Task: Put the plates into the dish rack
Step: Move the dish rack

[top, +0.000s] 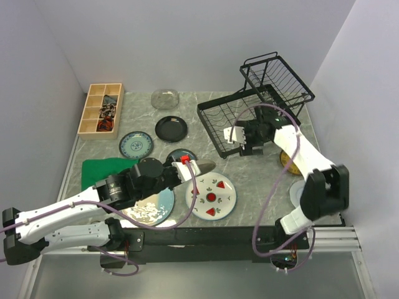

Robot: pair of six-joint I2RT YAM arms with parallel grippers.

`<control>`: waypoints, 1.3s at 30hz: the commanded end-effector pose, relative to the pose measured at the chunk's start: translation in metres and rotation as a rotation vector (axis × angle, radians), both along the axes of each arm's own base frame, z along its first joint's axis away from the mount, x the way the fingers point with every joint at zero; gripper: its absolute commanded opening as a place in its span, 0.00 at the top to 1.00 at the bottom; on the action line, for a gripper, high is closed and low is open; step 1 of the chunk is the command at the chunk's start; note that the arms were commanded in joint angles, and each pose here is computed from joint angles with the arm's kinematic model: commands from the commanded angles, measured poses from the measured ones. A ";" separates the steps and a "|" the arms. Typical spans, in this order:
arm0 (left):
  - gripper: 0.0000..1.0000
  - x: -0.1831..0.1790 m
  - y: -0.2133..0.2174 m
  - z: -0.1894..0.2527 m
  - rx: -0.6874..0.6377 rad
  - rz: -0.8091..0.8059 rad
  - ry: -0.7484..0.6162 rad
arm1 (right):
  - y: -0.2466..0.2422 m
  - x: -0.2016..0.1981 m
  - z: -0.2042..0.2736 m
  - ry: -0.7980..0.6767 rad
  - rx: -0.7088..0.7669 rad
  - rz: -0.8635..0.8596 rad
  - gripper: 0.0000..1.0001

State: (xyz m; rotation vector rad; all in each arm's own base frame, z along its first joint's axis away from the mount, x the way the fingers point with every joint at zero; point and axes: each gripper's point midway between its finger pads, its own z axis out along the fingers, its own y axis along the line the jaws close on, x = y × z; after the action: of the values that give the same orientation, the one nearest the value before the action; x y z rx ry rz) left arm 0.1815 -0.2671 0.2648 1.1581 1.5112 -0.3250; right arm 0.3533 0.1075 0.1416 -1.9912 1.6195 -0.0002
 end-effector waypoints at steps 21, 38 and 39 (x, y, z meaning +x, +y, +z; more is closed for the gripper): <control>0.99 0.013 0.021 0.045 -0.145 0.048 -0.077 | -0.037 0.069 -0.074 0.109 -0.253 0.008 0.42; 0.99 0.019 0.022 0.048 -0.173 0.043 -0.067 | -0.049 0.033 -0.071 0.134 -0.244 -0.059 0.96; 0.99 0.019 0.022 0.047 -0.171 0.045 -0.064 | -0.049 0.030 -0.071 0.138 -0.238 -0.065 0.97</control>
State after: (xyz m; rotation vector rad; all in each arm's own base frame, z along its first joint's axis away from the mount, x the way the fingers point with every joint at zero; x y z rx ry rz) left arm 0.1987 -0.2395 0.2755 1.0720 1.5165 -0.3157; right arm 0.3977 0.0668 0.0518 -2.2738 1.7467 -0.0583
